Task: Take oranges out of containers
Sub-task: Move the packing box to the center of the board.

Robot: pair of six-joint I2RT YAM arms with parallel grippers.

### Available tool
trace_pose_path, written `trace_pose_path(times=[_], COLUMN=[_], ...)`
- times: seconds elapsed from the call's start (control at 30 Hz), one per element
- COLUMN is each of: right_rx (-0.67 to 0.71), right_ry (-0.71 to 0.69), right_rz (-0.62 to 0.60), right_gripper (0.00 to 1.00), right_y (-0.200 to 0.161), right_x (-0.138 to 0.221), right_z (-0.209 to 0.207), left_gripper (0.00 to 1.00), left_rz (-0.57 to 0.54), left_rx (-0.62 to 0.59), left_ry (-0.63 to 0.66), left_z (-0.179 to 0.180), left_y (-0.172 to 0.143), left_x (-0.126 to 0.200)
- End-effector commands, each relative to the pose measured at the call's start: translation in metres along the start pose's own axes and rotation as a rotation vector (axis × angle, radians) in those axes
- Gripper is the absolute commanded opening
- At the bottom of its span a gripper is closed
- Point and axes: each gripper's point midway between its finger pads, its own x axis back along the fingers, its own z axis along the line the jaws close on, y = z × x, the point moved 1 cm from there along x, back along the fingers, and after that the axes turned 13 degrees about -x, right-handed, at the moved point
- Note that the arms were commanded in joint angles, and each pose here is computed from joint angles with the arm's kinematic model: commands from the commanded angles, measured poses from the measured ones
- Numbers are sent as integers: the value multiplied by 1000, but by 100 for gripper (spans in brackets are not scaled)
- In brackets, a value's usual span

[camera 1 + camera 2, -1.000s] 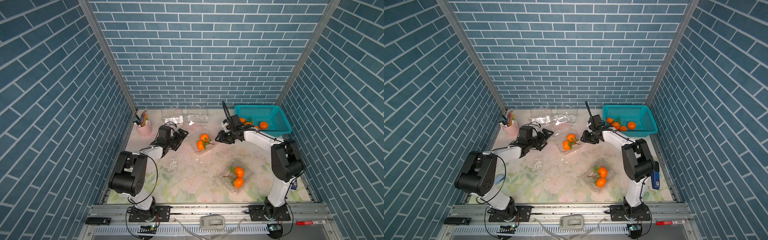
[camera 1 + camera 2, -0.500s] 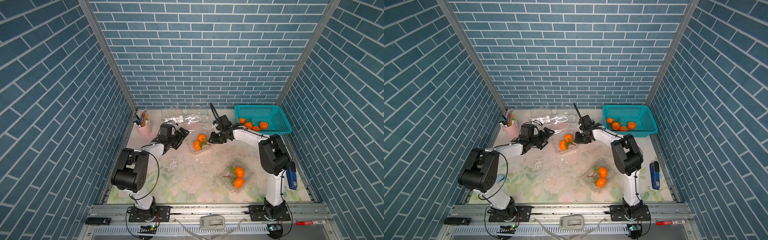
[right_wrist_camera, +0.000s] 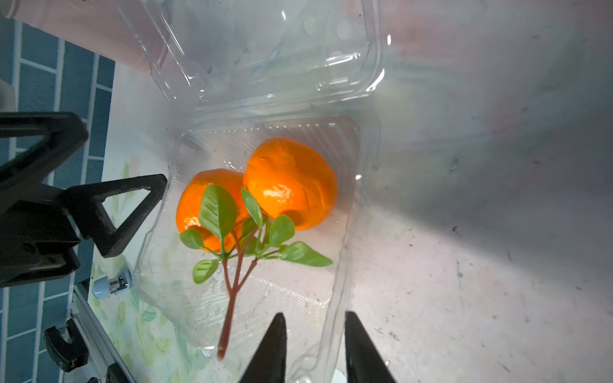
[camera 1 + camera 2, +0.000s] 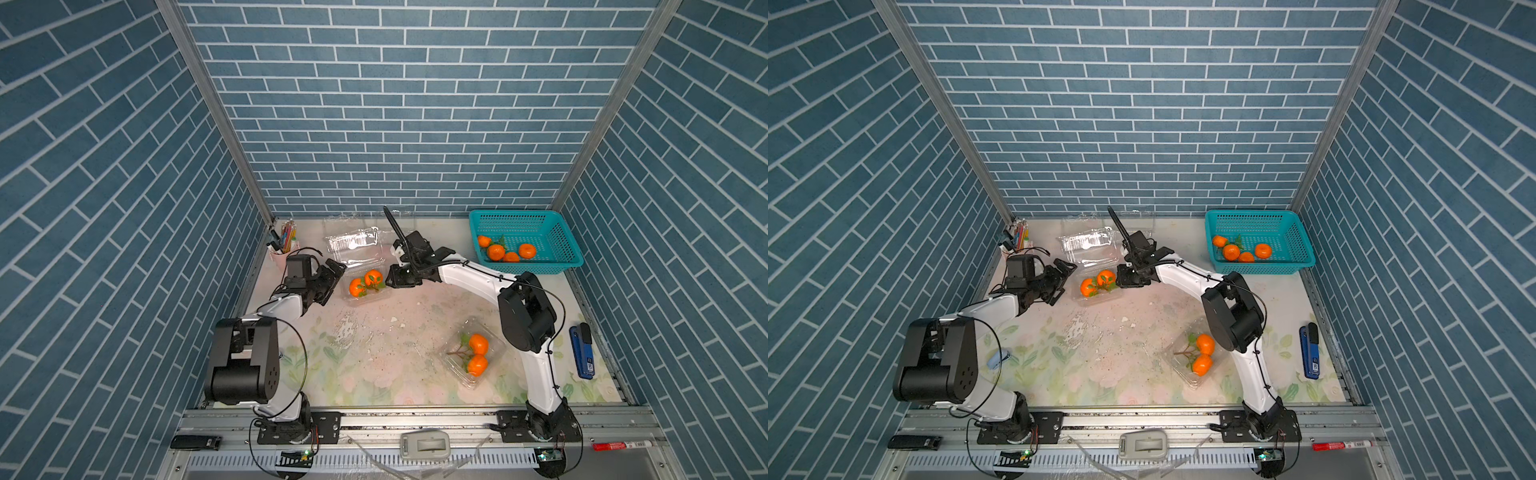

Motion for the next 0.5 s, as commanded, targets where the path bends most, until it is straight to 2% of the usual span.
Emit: trace_pose_path(times=[0.0,0.1,0.13,0.27,0.47], right_rx=[-62,-82,-89,-85,-52], right_ry=[-9,28,12,12,6], right_rz=[-8,-10,6,37,27], right_gripper=[32,32,32,32,39], right_y=[0,-2,-7,-12,-13], right_x=[-15,-22,-36,-52,-34], right_z=[4,17,12,18,22], left_gripper=[99,99,99,99,99], left_rz=[9,-1,-5,-12,-25], left_rx=[7,20,19,21,17], left_ry=[43,48,48,46,25], left_z=[19,24,25,25,21], left_y=[-2,4,6,12,19], left_x=[8,10,10,9,12])
